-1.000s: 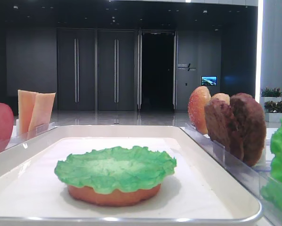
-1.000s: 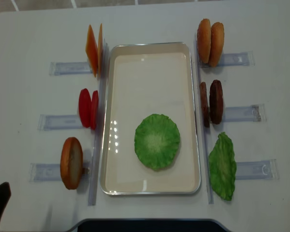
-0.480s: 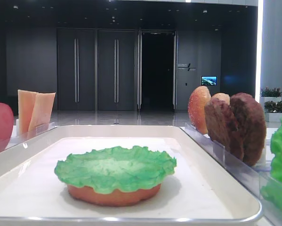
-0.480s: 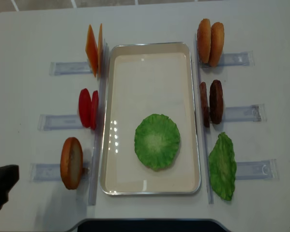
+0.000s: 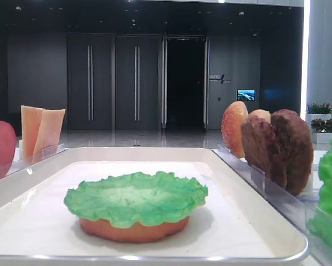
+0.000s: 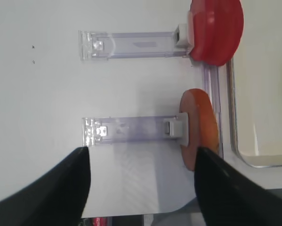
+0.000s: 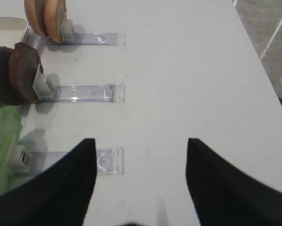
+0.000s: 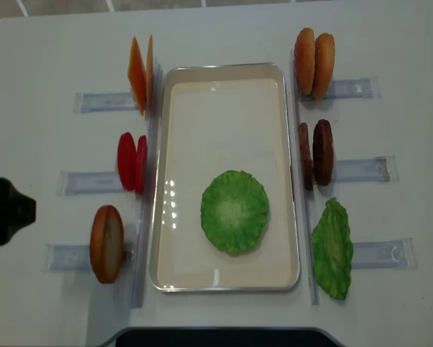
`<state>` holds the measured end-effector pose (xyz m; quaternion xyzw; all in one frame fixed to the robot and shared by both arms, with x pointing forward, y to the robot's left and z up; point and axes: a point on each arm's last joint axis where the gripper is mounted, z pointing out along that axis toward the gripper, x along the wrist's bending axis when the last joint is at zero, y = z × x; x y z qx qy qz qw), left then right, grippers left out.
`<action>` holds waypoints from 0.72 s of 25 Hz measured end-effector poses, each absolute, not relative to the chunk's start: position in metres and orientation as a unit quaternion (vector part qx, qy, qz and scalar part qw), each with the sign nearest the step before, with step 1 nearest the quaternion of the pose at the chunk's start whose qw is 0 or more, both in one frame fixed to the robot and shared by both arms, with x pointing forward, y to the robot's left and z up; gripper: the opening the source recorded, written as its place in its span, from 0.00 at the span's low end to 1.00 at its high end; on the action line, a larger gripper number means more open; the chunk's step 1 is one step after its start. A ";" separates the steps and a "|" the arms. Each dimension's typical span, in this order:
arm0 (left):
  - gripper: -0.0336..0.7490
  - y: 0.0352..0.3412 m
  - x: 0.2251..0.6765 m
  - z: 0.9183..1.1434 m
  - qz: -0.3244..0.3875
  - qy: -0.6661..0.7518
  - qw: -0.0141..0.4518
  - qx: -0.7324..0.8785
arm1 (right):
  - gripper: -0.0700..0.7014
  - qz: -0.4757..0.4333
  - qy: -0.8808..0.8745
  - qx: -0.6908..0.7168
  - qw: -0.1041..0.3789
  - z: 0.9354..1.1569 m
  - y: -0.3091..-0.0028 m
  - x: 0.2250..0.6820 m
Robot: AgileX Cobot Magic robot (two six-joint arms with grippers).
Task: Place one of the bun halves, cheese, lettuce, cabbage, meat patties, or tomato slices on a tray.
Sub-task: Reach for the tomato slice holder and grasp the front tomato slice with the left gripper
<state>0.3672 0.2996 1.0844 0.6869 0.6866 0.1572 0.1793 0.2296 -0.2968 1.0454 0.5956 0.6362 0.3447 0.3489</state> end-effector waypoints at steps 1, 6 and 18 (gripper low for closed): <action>0.71 0.300 0.373 1.087 0.156 0.687 0.178 0.687 | 0.65 0.345 0.636 0.596 0.349 1.045 -0.297 0.230; 0.71 0.300 0.407 1.097 0.143 0.690 0.165 0.690 | 0.65 0.345 0.636 0.596 0.349 1.045 -0.297 0.230; 0.71 0.301 0.494 1.097 0.113 0.697 0.136 0.695 | 0.65 0.345 0.636 0.596 0.349 1.045 -0.297 0.230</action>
